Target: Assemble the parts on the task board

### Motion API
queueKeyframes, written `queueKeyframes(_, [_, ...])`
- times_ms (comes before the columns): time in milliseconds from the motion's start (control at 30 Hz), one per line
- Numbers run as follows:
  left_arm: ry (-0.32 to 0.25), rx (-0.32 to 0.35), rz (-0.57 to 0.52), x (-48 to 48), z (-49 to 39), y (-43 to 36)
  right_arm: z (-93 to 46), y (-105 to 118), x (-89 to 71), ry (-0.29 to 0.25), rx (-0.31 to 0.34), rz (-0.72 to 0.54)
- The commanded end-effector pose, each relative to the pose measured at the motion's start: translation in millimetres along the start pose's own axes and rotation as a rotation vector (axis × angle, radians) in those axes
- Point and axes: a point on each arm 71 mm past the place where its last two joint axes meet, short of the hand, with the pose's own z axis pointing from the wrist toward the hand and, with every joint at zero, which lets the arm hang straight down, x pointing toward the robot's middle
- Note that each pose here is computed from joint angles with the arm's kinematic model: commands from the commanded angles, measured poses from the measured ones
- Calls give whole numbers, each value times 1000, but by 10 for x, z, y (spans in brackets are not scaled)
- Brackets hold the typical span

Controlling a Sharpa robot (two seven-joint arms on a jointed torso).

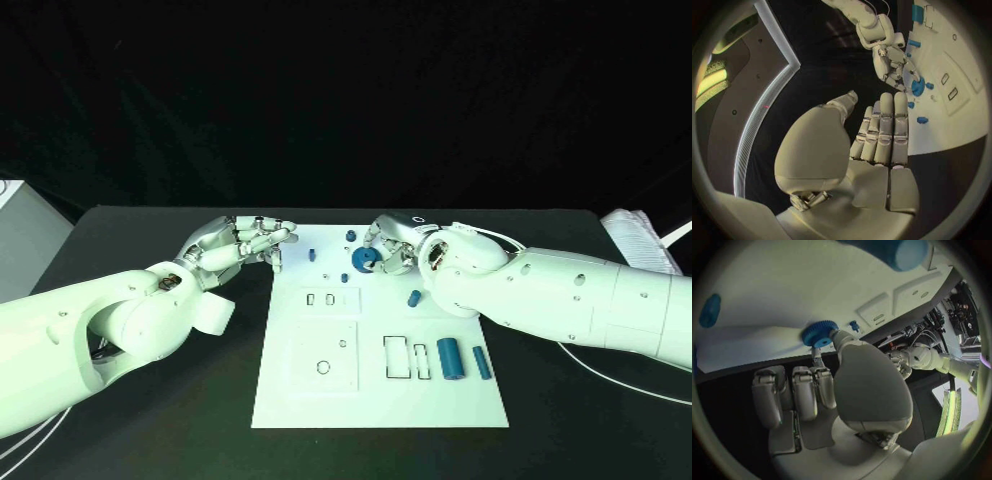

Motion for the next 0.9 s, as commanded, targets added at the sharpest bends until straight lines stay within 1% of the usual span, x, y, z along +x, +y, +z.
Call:
queueKeyframes(33, [20,0,-8,25,3,-7,-13,-30,97,76,19,-7])
queueKeyframes(300, [19,-2,-7,25,1,-6,-11,-28,109,92,19,-12])
queueKeyframes(433, [18,-3,-7,23,0,-6,-11,-29,109,92,20,-12])
queueKeyframes(567, [17,-3,-7,22,0,-5,-11,-28,103,83,19,-10])
queueKeyframes(900, [17,-5,-6,19,1,-4,-13,-18,61,24,14,9])
